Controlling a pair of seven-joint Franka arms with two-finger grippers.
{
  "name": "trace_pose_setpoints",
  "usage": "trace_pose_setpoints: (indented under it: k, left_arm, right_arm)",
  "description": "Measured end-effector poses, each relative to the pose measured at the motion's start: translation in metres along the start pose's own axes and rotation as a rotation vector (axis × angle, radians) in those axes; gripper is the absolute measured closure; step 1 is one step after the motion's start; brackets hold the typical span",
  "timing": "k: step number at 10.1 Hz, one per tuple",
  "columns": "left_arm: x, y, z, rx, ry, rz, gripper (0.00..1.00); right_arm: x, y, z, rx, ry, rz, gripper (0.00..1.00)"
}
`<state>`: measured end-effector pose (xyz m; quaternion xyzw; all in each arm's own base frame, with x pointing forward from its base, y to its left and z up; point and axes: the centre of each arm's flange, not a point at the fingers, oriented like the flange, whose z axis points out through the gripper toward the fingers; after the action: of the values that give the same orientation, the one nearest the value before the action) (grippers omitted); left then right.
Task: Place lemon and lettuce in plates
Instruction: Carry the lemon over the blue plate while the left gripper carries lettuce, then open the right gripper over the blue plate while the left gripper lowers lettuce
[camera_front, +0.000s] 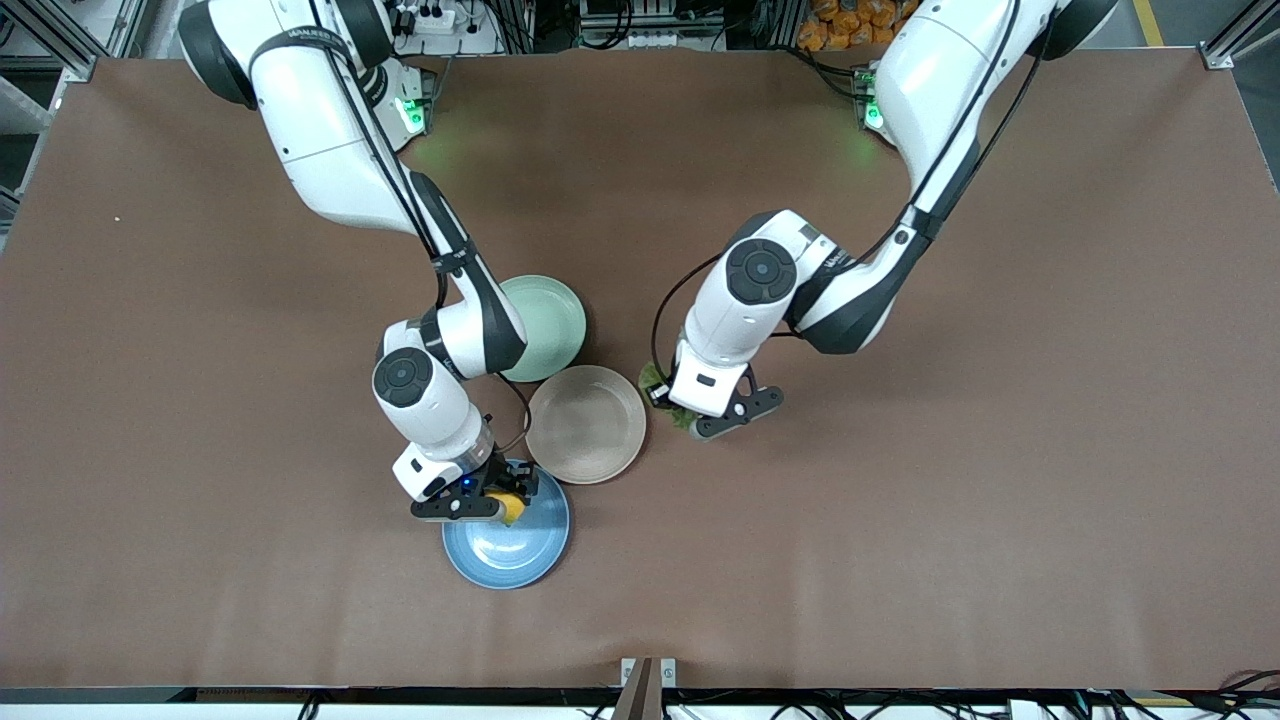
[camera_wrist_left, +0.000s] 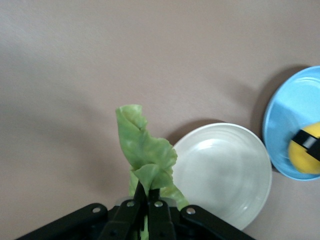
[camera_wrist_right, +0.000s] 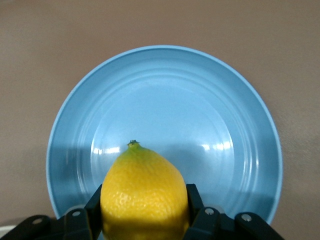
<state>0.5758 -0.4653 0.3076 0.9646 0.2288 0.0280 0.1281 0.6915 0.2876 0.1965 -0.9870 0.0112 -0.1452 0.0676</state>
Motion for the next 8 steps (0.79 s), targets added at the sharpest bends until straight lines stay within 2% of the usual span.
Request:
trace_pose_setpoints:
  k: [2, 3, 4, 5, 7, 8]
  left_arm:
    - [-0.019, 0.01, 0.017, -0.046, 0.002, -0.006, 0.96]
    - [-0.028, 0.015, 0.028, -0.077, 0.017, -0.005, 0.96]
    - [-0.038, 0.019, 0.04, -0.105, 0.037, -0.007, 0.96]
    - [-0.051, 0.022, 0.054, -0.124, 0.058, -0.003, 0.96]
    - [-0.075, 0.026, 0.079, -0.135, 0.092, 0.017, 0.96]
    - [-0.083, 0.029, 0.083, -0.138, 0.099, 0.029, 0.96]
  right_arm:
    - [0.002, -0.003, -0.001, -0.002, 0.015, -0.013, 0.07]
    - [0.006, -0.003, -0.005, -0.006, 0.026, -0.019, 0.0]
    - [0.011, -0.001, -0.009, -0.011, 0.031, -0.018, 0.0]
    - [0.015, 0.002, -0.014, -0.022, 0.009, -0.014, 0.0]
    - [0.023, 0.007, -0.041, -0.052, -0.091, -0.003, 0.0]
    - [0.032, 0.012, -0.065, -0.055, -0.118, -0.003, 0.0]
